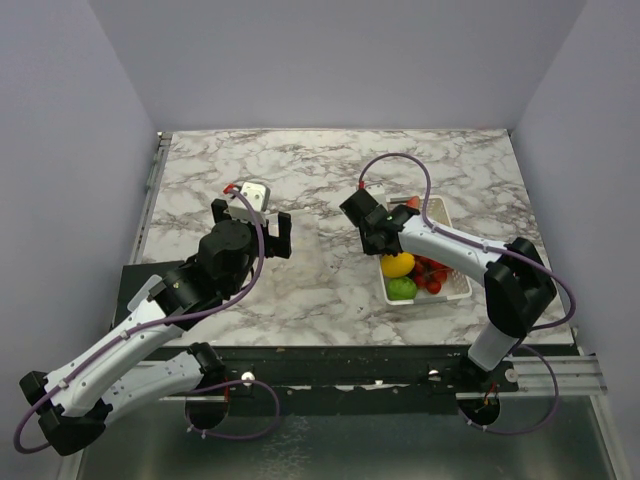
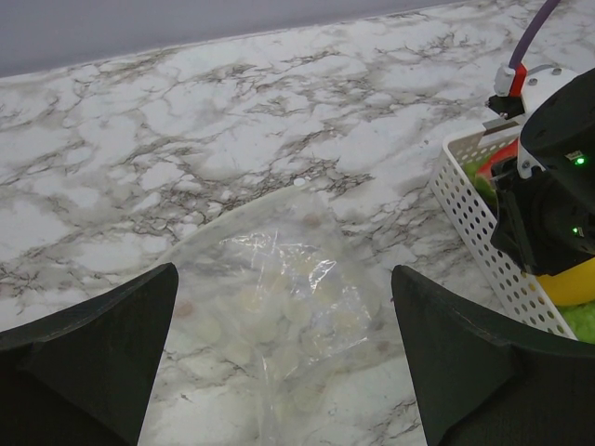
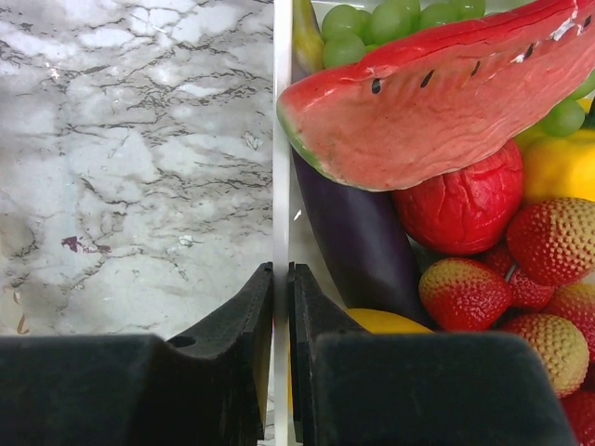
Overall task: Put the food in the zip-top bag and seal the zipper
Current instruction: Move the bin to the center of the board.
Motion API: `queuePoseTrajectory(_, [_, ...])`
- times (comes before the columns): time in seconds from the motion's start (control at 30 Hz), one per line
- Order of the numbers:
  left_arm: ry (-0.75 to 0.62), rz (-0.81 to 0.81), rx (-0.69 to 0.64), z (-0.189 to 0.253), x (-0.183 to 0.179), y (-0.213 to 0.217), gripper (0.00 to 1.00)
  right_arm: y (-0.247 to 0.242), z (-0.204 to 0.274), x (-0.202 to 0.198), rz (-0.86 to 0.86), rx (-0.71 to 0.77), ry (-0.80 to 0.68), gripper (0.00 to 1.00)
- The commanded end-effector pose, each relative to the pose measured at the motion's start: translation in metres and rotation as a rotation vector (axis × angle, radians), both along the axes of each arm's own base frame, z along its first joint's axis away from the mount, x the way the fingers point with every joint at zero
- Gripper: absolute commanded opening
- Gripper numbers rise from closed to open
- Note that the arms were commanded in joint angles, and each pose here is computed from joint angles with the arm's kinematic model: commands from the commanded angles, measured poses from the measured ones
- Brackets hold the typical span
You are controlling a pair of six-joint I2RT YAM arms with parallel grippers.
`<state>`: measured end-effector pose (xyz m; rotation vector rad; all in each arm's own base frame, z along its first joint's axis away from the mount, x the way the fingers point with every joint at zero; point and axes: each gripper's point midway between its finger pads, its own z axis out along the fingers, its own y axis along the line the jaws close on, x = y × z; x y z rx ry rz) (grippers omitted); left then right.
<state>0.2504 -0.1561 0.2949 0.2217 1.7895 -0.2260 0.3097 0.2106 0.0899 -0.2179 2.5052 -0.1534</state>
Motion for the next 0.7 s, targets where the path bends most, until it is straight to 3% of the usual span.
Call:
queuePoseTrajectory(0.0, [0.006, -0.006, -0.003, -0.004, 0.000, -0.002, 0.99, -0.002, -0.008, 0.004, 0.004, -0.010, -0.004, 0.14])
queuePoseTrajectory(0.2, [0.009, 0.002, 0.003, -0.006, 0.001, -0.002, 0.99, -0.006, -0.005, 0.009, 0.023, -0.025, -0.029, 0.01])
queuePoseTrajectory(0.67, [0.022, 0.014, 0.028, -0.013, 0.004, -0.002, 0.99, -0.028, 0.006, 0.041, 0.079, -0.031, -0.044, 0.01])
